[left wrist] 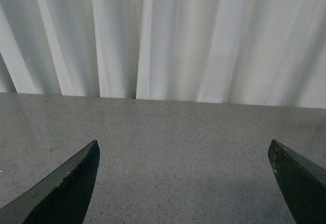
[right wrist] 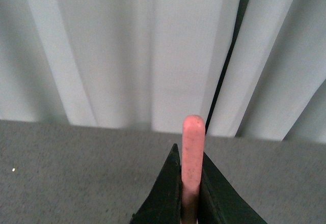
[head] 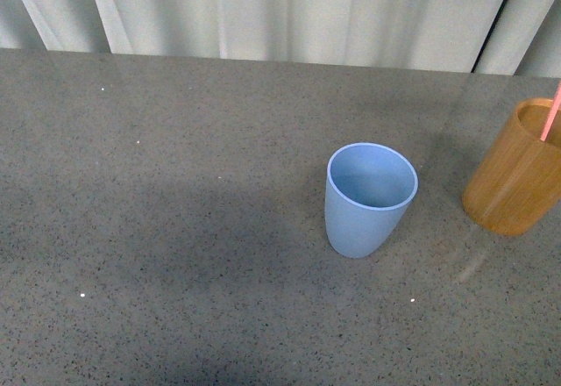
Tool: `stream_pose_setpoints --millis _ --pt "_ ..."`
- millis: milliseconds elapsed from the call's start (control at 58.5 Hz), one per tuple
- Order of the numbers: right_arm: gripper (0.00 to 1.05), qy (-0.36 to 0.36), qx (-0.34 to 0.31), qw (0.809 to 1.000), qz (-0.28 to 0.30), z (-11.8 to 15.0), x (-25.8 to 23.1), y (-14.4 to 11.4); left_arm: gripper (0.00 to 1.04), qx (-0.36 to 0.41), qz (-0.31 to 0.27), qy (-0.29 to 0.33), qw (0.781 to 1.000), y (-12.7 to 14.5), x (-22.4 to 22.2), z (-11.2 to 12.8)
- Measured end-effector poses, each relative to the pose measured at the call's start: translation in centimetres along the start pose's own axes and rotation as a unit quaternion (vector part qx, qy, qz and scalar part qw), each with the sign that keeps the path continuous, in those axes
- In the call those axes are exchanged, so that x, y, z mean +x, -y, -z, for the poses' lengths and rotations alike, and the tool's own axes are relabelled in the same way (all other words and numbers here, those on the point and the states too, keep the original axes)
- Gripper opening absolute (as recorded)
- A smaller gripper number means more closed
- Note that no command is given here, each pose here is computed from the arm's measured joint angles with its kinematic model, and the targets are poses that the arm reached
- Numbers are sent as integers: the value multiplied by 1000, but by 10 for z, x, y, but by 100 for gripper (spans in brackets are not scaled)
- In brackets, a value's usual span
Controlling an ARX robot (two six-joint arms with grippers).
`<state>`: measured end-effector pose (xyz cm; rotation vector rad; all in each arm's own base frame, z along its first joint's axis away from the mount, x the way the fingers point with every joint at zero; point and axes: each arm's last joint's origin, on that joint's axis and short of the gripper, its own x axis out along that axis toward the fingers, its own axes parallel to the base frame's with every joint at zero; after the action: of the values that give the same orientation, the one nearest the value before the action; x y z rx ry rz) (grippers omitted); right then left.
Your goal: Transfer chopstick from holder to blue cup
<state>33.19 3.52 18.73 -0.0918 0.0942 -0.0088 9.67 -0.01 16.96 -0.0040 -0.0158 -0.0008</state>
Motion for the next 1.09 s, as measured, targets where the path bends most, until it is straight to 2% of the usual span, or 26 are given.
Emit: stream_pose_setpoints --millis 205,325,410,649,922,1093 --pt "2 104 -40 994 -4 -54 -19 -15 98 0 0 0 1000 0 0 0" --pt "2 139 -18 989 -46 -76 -32 -33 98 0 0 0 1000 0 0 0" --pt "2 143 14 986 -87 -81 -40 -48 98 0 0 0 1000 0 0 0" --pt "2 110 81 978 -156 -66 -46 -84 98 0 0 0 1000 0 0 0" --pt "2 59 83 979 -175 -34 -46 -108 98 0 0 0 1000 0 0 0" --pt "2 47 82 978 -185 -23 -50 -116 98 0 0 0 1000 0 0 0"
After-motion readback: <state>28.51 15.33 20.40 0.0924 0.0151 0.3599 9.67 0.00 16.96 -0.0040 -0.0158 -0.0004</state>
